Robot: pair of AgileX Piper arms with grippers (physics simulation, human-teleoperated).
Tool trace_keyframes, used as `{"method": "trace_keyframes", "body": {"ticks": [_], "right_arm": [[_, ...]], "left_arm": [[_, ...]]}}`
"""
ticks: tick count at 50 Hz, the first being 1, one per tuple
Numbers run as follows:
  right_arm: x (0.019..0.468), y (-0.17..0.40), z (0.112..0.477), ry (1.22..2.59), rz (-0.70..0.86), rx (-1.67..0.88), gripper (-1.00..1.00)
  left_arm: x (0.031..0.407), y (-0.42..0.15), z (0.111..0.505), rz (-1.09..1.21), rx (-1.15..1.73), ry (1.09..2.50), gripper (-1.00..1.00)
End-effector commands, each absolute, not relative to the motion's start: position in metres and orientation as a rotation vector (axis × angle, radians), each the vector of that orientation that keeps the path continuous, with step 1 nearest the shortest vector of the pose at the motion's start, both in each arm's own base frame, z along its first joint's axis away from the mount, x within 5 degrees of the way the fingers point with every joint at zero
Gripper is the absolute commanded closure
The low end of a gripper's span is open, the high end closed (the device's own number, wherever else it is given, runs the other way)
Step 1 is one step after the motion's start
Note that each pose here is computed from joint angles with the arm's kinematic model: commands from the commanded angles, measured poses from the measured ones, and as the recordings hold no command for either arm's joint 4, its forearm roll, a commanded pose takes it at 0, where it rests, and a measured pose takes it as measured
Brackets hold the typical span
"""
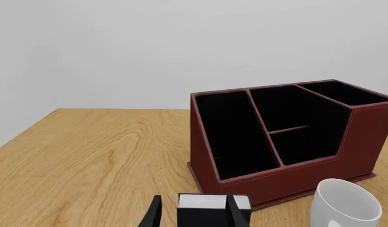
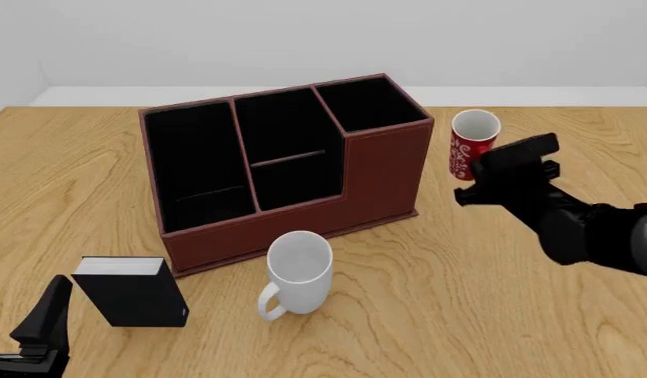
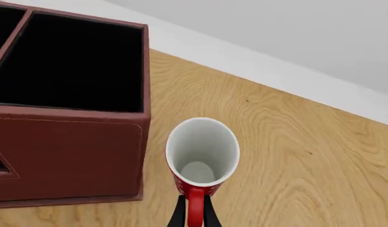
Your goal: Pick up the red mug and place it to the right of the caddy.
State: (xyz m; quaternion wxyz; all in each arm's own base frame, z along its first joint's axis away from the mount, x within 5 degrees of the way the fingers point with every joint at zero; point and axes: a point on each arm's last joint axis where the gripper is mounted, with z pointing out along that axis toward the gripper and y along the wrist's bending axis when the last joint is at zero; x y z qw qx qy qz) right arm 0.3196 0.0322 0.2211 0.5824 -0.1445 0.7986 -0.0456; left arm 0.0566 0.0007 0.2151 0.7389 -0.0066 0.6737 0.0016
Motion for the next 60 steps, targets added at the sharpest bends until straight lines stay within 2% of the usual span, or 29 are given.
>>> {"method": "trace_keyframes", "body": {"ticks": [1,18,34,60], "right_arm": [[0.343,0.028,0.213,1.881,-0.095,-0.289,1.0],[0.376,0.035,0.188,1.951,-0.047,-0.253,1.0],[0.384,0.036,0.169,1.989,-0.036,-0.241,1.0],[0.382,0.044,0.162,2.014,-0.017,-0.261,1.0]], "left_arm": [[0.056,0.001,0.215,0.003,-0.018,1.477,-1.0],[0.057,0.001,0.215,0.004,-0.018,1.477,-1.0],[0.057,0.001,0.215,0.004,-0.02,1.477,-1.0],[0.056,0.001,0.216,0.003,-0.019,1.475,-1.0]]}}
